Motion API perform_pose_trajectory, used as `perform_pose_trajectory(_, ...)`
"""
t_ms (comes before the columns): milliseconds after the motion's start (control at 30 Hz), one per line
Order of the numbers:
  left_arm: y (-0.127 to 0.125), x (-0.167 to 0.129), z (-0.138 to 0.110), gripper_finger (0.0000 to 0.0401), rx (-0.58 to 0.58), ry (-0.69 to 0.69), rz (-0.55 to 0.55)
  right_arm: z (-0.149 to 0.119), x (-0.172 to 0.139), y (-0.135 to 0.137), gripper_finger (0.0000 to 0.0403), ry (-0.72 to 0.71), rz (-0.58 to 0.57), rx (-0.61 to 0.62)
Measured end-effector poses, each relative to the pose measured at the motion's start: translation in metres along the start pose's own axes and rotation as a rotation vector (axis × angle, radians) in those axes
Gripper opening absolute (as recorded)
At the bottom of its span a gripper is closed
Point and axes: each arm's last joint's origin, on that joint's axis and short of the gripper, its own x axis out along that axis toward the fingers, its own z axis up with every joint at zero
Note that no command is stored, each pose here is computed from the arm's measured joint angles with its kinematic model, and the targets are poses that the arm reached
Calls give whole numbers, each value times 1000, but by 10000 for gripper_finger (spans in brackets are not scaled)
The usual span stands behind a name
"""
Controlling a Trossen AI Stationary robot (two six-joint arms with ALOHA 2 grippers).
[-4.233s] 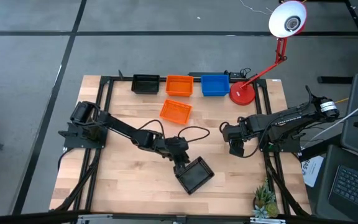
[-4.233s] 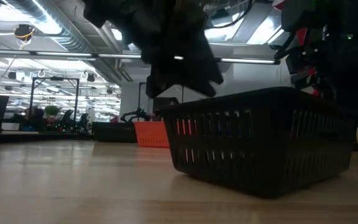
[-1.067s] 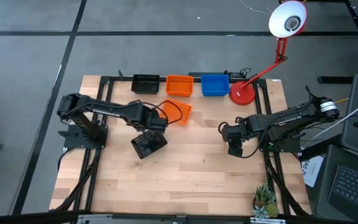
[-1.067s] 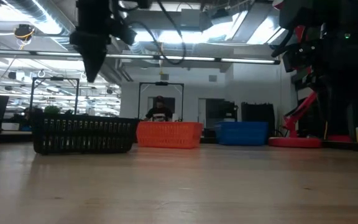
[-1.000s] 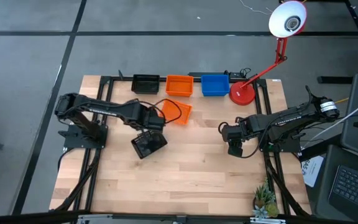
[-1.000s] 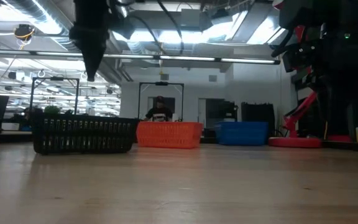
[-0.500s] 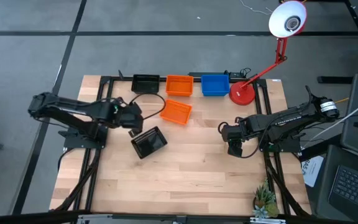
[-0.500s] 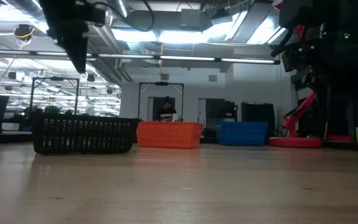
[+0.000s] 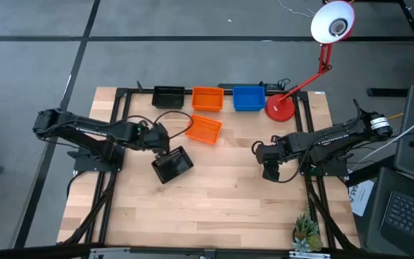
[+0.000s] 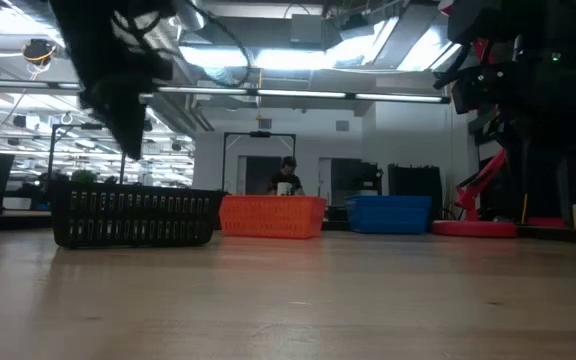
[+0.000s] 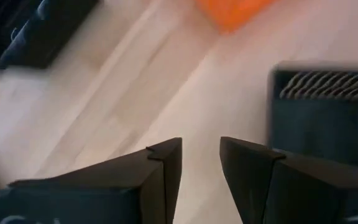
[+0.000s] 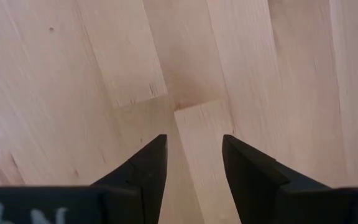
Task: Stack baskets by color
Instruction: Stack the bottom black basket on top of the top black basket
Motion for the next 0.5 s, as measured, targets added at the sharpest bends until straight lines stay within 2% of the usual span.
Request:
perform_pose_trajectory(200, -6, 27, -6, 103, -34, 11, -38, 1, 0, 0, 155, -7, 3, 1)
perform_pose_trajectory(367, -14, 33, -5, 103, -45, 43, -128, 1, 0, 0, 155, -8, 4, -1)
perform_pose_trajectory(500, -18, 37, -4, 103, -29, 43, -148, 2, 0, 1, 155, -18, 8, -5)
